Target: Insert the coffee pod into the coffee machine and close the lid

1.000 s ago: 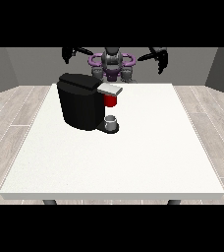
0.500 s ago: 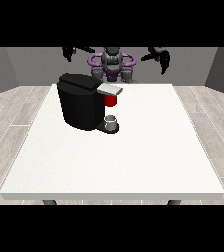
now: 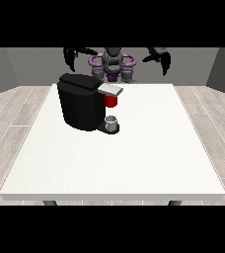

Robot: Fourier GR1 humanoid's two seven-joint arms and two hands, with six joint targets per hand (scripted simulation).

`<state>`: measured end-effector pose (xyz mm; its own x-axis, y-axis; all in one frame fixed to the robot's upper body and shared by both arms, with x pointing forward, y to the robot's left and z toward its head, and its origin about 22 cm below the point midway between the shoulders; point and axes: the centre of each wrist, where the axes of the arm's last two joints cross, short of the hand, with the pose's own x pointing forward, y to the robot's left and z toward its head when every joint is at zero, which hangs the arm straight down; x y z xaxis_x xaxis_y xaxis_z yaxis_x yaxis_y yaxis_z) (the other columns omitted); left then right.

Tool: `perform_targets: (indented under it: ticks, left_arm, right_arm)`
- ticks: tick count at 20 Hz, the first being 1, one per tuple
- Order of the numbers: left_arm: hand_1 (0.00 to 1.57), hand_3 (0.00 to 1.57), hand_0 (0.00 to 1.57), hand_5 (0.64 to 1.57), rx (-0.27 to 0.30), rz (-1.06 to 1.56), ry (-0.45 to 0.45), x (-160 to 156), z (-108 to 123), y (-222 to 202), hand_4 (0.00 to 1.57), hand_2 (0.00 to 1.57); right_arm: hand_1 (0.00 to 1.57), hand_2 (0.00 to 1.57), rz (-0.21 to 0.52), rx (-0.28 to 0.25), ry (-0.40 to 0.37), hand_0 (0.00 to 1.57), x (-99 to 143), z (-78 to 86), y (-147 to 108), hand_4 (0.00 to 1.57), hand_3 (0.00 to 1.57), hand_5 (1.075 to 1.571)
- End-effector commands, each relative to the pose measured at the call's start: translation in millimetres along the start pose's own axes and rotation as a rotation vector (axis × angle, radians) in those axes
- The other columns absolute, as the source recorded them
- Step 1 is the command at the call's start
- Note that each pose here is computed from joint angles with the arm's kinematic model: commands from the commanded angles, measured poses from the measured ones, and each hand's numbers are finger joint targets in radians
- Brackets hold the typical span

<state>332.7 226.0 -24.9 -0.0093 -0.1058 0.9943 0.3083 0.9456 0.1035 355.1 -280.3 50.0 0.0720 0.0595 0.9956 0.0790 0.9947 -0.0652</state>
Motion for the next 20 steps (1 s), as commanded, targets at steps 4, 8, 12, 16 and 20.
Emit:
perform_targets:
  ticks: [4,8,12,16,20]
  left_arm:
    - [0.00,0.00,0.00,1.571,0.045,-0.030,-0.082,25,11,-2,0.35,0.00]
    - [0.00,0.00,0.00,1.571,0.038,-0.019,-0.085,29,30,11,0.34,0.00]
    - [0.00,0.00,0.00,1.571,0.086,-0.027,-0.105,31,43,25,0.37,0.00]
    - [0.00,0.00,0.00,1.571,0.102,-0.053,-0.158,49,32,20,0.37,0.00]
    - [0.00,0.00,0.00,1.571,0.145,-0.069,-0.071,30,55,28,0.33,0.00]
  right_arm:
    - [0.00,0.00,0.007,0.045,-0.024,0.00,14,-16.7,8,0.00,0.00,1.571]
    - [0.00,0.00,0.031,0.100,0.010,0.00,10,-17.9,18,0.00,0.00,1.571]
    - [0.00,0.00,0.040,0.151,-0.034,0.00,9,-18.2,41,0.00,0.00,1.571]
    - [0.00,0.00,0.059,0.124,-0.120,0.00,27,-32.6,49,0.00,0.00,1.571]
    - [0.00,0.00,0.055,0.192,-0.054,0.00,27,-27.4,68,0.08,0.00,1.571]
